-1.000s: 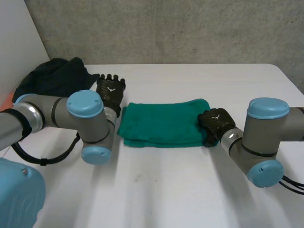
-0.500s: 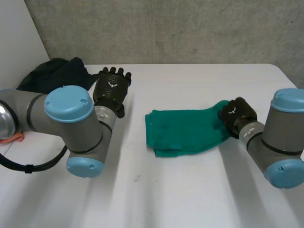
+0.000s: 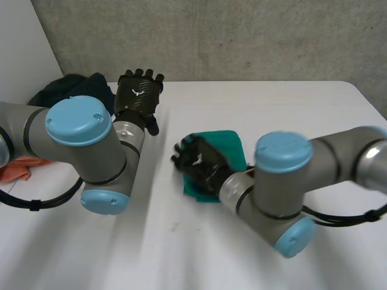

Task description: Fold the laundry.

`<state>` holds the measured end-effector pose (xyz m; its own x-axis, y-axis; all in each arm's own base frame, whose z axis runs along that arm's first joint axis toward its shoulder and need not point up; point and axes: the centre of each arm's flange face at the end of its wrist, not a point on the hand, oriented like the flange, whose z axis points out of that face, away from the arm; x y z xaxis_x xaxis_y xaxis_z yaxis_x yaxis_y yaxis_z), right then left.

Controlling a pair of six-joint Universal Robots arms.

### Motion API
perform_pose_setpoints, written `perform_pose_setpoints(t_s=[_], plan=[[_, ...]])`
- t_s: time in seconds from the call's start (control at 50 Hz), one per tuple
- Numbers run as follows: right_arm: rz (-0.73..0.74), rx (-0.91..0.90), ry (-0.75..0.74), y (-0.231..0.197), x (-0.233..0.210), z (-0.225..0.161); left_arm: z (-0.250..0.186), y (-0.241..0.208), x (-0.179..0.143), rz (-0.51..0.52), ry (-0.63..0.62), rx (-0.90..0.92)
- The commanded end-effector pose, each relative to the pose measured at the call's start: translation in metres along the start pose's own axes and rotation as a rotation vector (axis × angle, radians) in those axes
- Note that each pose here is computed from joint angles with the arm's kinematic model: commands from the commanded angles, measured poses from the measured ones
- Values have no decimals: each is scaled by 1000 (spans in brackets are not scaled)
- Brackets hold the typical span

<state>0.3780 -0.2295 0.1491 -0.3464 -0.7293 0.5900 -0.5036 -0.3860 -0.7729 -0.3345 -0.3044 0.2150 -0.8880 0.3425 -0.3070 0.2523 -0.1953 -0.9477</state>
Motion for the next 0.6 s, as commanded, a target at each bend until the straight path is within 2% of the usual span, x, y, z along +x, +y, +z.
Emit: perform_pose_setpoints(t_s=[0.02,0.04,0.12,0.16,0.26,0.36,0.44,0.6], plan=[[553,37,194,-11,77,-32,-8,-16,22,-106,69,37],[647,18,221,-2,87,-37,-10,-18,27,-115,88,43],[782,-59,253,15,102,-44,-28,-24,56,-149,224,30],[794,-86,255,18,103,-45,-36,-23,67,-165,285,-1],[812,-144,235,35,98,-30,-43,-4,85,-174,346,-101],[818,-199,260,55,95,-16,-41,21,89,-147,340,-203],[800,-291,267,73,88,-9,-38,37,84,-84,294,-254],[623,-372,214,85,65,4,-36,64,75,56,288,-325]])
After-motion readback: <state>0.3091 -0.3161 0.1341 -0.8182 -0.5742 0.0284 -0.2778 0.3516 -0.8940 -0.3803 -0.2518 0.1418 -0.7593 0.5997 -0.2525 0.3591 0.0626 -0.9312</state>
